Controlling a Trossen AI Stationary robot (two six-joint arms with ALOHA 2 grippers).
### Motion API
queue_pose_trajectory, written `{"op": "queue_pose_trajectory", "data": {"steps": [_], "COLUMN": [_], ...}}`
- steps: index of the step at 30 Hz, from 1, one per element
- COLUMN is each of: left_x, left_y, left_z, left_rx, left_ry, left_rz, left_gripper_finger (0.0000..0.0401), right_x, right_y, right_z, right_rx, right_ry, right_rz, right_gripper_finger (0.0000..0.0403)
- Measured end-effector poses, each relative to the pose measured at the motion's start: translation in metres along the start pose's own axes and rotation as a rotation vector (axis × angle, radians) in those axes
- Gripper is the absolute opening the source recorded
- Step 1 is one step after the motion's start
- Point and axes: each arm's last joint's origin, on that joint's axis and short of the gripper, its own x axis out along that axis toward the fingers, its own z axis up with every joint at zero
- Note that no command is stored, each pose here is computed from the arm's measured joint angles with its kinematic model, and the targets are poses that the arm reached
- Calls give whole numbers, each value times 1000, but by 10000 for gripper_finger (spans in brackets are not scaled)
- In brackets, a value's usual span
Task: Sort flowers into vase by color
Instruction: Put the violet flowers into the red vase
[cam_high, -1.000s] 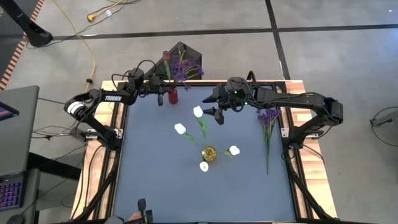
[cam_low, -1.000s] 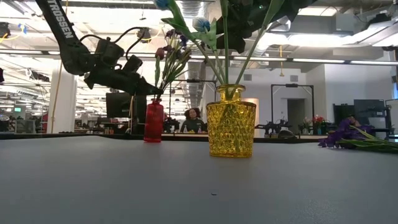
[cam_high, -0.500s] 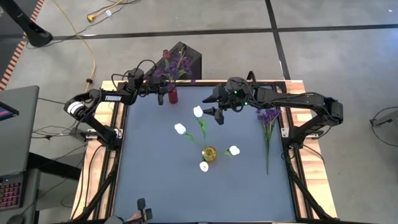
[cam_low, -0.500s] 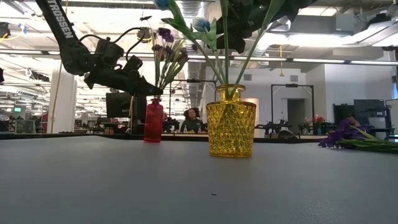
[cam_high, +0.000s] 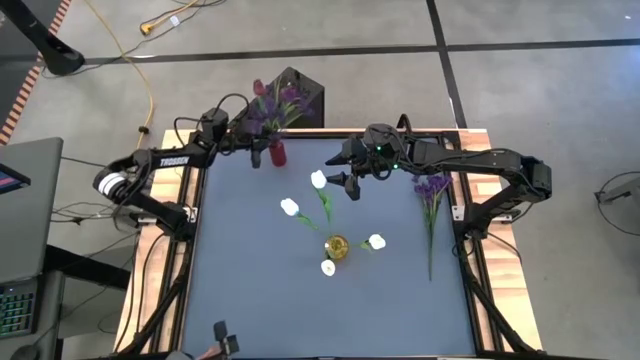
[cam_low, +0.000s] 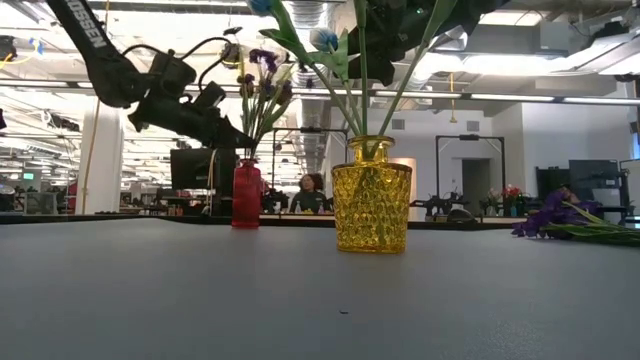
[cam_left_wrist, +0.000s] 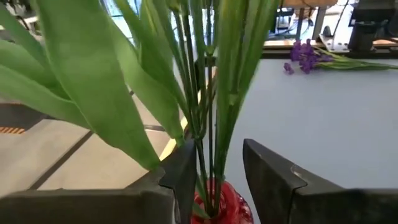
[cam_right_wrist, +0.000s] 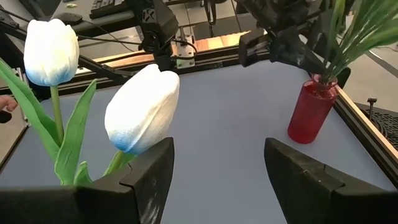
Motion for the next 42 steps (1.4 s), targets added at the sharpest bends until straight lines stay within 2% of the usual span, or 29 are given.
{"op": "queue_pose_trajectory", "data": {"steps": [9, 17, 23, 42], "left_x": [-7, -7, -6, -6], "left_y": [-5, -5, 0, 8], "left_z": [0, 1, 11, 37], "left_rx": [-21, -40, -27, -8], "left_ry": [71, 81, 136, 338], "left_rz": [-9, -21, -13, -82], "left_gripper_finger": [144, 149, 149, 149], "right_x": [0, 0, 0, -1], "right_y": [0, 0, 0, -4], "right_z": [0, 0, 0, 0], "right_rx": [-3, -1, 1, 23], "right_ry": [0, 0, 0, 1], "right_rz": [0, 0, 0, -12], "right_gripper_finger": [276, 276, 276, 276]}}
